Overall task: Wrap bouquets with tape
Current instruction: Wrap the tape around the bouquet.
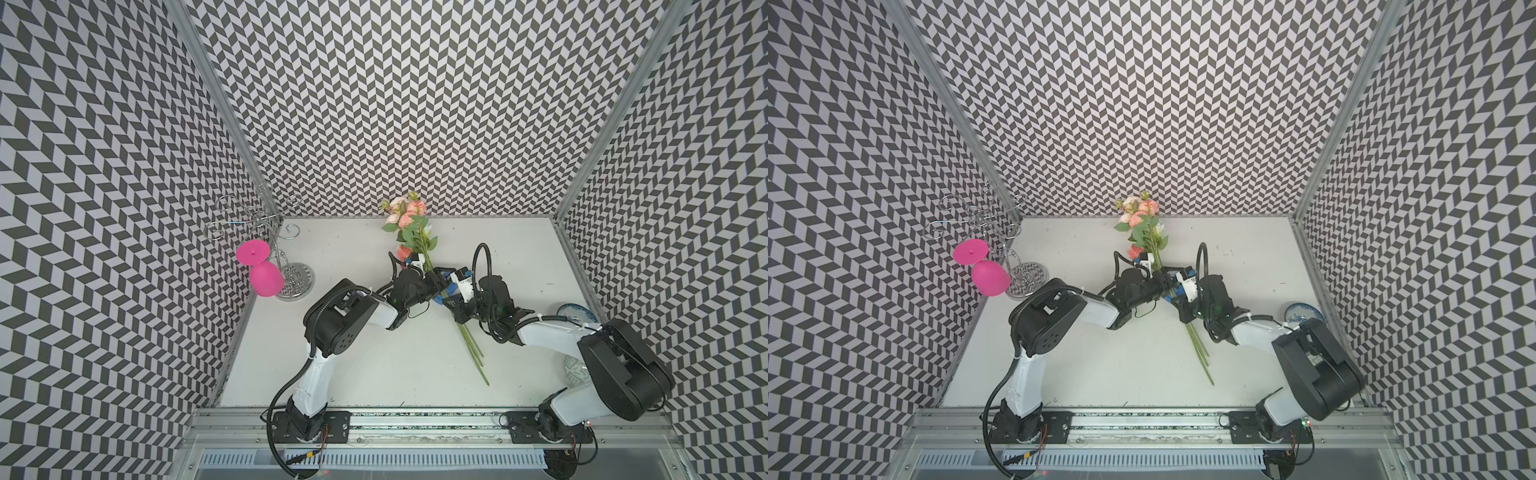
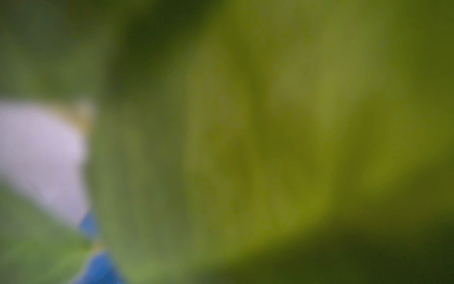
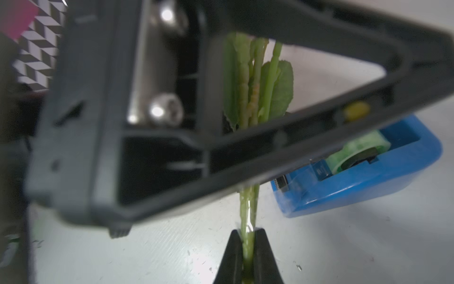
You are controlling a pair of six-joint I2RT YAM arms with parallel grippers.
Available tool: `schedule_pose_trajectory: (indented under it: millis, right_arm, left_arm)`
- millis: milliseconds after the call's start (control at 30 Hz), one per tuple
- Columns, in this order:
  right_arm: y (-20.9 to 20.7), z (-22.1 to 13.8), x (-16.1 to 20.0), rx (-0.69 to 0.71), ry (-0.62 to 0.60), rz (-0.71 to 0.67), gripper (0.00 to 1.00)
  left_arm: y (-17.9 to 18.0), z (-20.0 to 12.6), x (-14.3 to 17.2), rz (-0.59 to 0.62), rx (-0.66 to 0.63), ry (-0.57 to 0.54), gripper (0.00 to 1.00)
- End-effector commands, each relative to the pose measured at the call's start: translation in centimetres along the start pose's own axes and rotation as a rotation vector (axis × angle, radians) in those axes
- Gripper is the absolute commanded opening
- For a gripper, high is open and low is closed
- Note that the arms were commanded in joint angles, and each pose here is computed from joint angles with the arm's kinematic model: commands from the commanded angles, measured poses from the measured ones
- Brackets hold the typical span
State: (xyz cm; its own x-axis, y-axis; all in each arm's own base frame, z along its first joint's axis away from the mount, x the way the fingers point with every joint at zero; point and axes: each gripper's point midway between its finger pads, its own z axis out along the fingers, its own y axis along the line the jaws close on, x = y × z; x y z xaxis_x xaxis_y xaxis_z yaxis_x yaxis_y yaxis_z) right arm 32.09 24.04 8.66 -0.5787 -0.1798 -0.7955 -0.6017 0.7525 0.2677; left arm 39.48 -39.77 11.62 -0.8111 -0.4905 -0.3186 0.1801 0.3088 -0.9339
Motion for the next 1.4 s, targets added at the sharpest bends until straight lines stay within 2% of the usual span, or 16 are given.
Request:
schedule_pose_trajectory:
  millis: [0,100,167,200,267,500,567,667,900,1000,1100,1200,1267,1333,1367]
  right_arm:
    - [-0.4,-0.2,-1.8,0.136,-0.067,-0.150,0.00]
    - [0.0,0.0,-1.4,0.120,-0.067,-0.156,0.00]
    - [0.1,0.2,-1.1,0.109,-0.059,-0.148,0.00]
    - [0.2,0.3,-1.0,0.097,-0.061,-0.145,0.01]
    - [0.3,0.3,-1.1,0.078,-0.080,-0.129,0.08]
    - [0.7,-1.4,-2.2,-0.109,-0.129,-0.046,0.44]
    - [0.7,-2.1,-2.4,-0.173,-0.136,-0.024,0.49]
    - [0.1,-2.4,-2.3,-0.264,-0.121,0.033,0.50]
    - [-0.8,-1.6,-2.2,-0.379,-0.101,0.123,0.44]
    - [-1.0,-1.3,-2.0,-0.393,-0.089,0.132,0.33]
    - [-1.4,-1.0,-1.2,-0.379,-0.066,0.148,0.29]
    - [-2.4,-0.6,-0.6,-0.315,-0.050,0.161,0.13]
    - [-2.9,-0.5,-0.6,-0.265,-0.043,0.145,0.08]
    - [-3.3,-0.4,-0.7,-0.194,-0.035,0.106,0.03]
    - [-3.3,-0.4,-0.9,-0.176,-0.034,0.084,0.02]
  left_arm:
    - [0.2,0.4,0.4,0.082,-0.101,0.038,0.59]
    - [-0.1,0.6,0.1,0.091,-0.106,0.026,0.39]
    - [-0.6,0.7,0.0,0.100,-0.094,0.024,0.20]
    - [-0.6,0.8,0.0,0.105,-0.090,0.029,0.10]
    - [-0.9,0.8,0.0,0.113,-0.081,0.030,0.00]
    - [-3.3,0.4,-0.6,0.170,0.044,0.018,0.00]
    - [-4.3,0.3,-0.7,0.198,0.088,0.022,0.00]
    - [-5.6,0.1,-0.5,0.238,0.167,0.041,0.00]
    - [-7.7,-0.6,0.0,0.263,0.322,0.062,0.00]
    - [-8.0,-0.6,0.6,0.248,0.366,0.084,0.00]
    - [-7.6,-0.7,0.5,0.229,0.362,0.075,0.00]
    - [-7.3,-0.3,0.7,0.236,0.353,0.093,0.00]
    - [-6.9,0.0,0.8,0.234,0.331,0.098,0.00]
    - [-6.1,0.6,0.9,0.235,0.277,0.106,0.16]
    - [-6.0,0.8,1.0,0.251,0.262,0.108,0.19]
